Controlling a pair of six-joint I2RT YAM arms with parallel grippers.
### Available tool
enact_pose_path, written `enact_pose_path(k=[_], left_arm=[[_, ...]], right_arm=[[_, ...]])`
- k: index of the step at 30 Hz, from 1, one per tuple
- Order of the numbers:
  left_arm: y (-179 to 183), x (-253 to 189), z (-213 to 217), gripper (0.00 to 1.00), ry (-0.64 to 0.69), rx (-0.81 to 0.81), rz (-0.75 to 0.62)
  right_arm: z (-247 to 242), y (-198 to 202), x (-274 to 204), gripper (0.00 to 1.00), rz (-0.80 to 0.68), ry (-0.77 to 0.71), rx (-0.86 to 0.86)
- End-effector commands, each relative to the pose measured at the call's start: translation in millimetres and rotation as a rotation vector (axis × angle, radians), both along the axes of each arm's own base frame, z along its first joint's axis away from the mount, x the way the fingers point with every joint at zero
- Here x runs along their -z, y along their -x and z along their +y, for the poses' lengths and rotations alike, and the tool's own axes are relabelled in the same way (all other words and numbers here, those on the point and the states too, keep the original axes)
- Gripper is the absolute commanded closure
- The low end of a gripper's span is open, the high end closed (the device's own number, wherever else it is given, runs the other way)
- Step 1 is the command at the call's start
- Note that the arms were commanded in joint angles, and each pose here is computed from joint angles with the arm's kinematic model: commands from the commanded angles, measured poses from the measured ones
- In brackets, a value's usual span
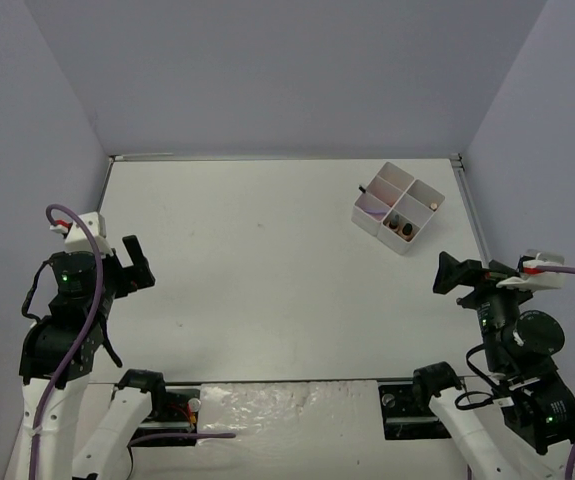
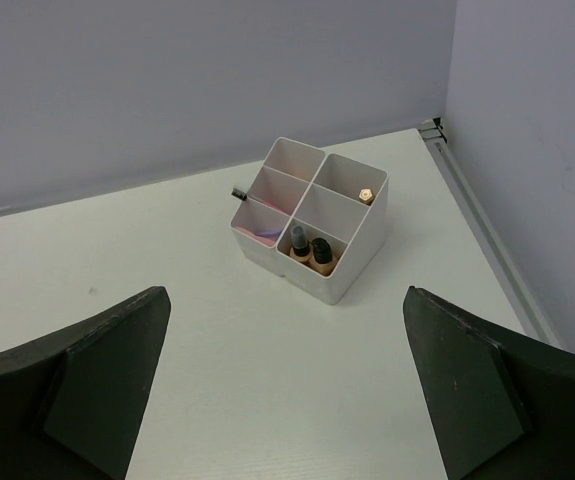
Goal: Organize the makeup
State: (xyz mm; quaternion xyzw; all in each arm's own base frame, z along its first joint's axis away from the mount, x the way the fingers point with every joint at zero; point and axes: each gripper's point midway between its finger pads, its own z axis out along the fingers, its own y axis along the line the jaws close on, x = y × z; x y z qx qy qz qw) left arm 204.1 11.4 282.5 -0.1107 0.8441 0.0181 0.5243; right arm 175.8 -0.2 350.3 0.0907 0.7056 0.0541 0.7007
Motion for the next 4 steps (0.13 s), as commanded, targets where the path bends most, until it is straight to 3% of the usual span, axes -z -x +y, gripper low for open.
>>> enact_pose_path(k=[1,4], left_arm=[[-3.3,-7.2,1.2,0.03,0.001,-0.012,-0.008],[-3.3,-7.5,1.3,0.03,-0.004,-0.009,-0.005]], right_arm=[[3.7,4.8,-24.6,0.0,-0.076,-0.004,-0.033],[7.5,4.6,-25.8,0.0,-0.075,0.001,-0.055]])
